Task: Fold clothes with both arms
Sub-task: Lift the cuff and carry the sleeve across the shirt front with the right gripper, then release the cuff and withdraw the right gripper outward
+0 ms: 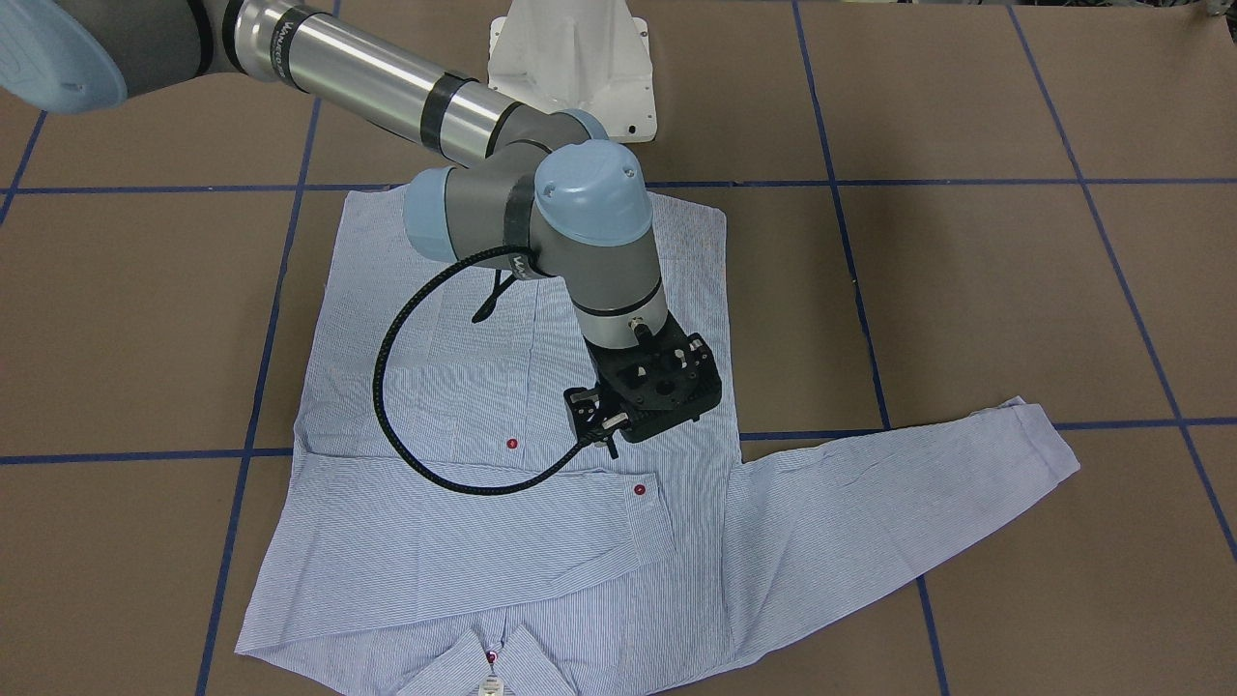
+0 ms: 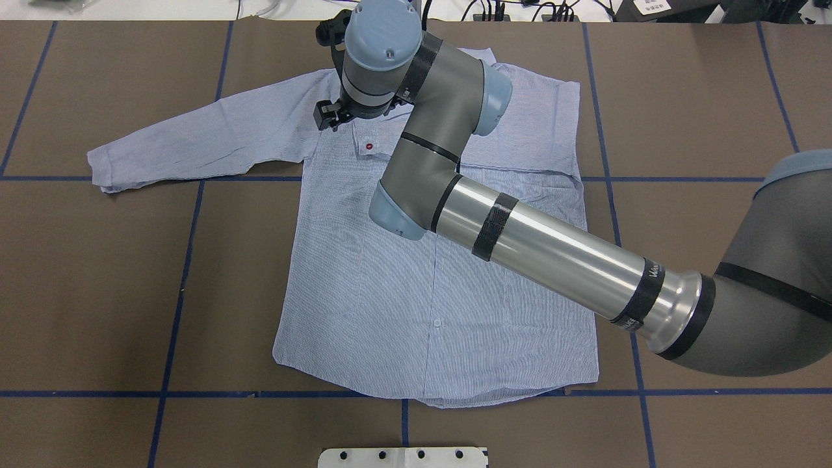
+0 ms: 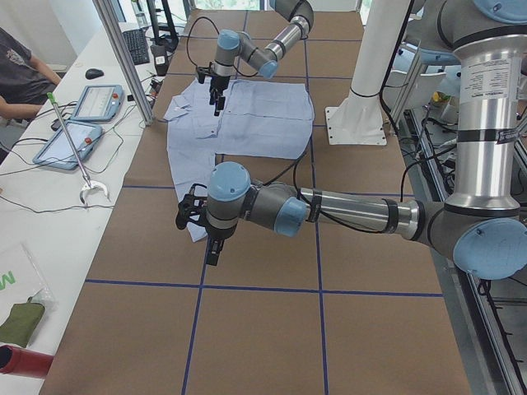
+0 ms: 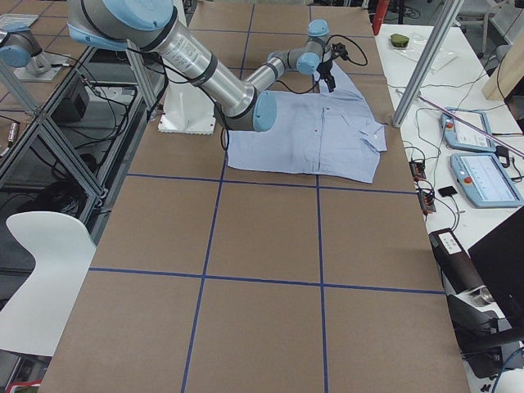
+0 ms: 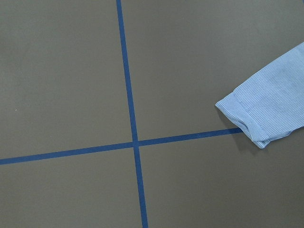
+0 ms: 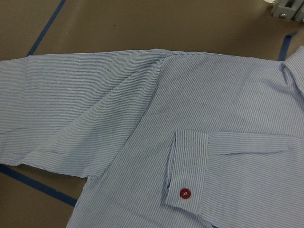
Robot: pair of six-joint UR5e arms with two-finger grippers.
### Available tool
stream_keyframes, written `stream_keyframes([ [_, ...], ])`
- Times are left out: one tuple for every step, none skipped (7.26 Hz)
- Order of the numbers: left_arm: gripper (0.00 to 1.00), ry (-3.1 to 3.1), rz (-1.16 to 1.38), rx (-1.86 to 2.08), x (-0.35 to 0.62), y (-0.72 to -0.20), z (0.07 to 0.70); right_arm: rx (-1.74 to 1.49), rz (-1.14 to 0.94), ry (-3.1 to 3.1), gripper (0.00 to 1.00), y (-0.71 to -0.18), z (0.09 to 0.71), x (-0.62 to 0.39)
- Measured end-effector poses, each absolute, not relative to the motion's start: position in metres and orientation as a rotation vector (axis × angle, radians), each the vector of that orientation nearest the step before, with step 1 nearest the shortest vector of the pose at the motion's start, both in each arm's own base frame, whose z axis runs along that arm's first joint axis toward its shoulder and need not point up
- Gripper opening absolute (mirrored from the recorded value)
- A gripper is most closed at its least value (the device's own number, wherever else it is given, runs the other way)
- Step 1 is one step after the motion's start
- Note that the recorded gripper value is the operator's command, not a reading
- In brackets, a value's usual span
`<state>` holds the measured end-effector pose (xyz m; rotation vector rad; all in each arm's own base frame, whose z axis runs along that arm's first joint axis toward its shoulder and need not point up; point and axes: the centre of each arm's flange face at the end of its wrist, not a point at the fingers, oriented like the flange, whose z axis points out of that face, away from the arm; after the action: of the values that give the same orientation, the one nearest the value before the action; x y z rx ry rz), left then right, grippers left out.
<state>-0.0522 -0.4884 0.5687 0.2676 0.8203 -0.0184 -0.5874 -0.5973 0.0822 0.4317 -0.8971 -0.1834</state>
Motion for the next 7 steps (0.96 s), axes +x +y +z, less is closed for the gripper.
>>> stream_keyframes([
  [0.99,0.832,-0.059,0.268,-0.047,-0.49,0.565,0.375,-0.16,-0.872,1.0,-0.594,0.075,-0.565],
  [0.99,0.849,-0.095,0.264,-0.034,-0.492,0.562,0.322,-0.136,-0.838,1.0,-0.592,0.079,-0.533],
  [0.99,0.869,-0.13,0.251,-0.018,-0.493,0.562,0.28,-0.115,-0.801,1.0,-0.588,0.1,-0.494],
  [0.99,0.895,-0.169,0.232,0.001,-0.495,0.564,0.256,-0.111,-0.759,1.0,-0.579,0.128,-0.454],
  [0.99,0.929,-0.217,0.211,0.023,-0.496,0.57,0.246,-0.135,-0.714,1.0,-0.567,0.156,-0.41],
  [0.99,0.956,-0.267,0.204,0.045,-0.495,0.581,0.23,-0.164,-0.683,1.0,-0.561,0.175,-0.368],
  [0.99,0.973,-0.315,0.208,0.071,-0.495,0.593,0.203,-0.187,-0.679,1.0,-0.56,0.195,-0.326],
])
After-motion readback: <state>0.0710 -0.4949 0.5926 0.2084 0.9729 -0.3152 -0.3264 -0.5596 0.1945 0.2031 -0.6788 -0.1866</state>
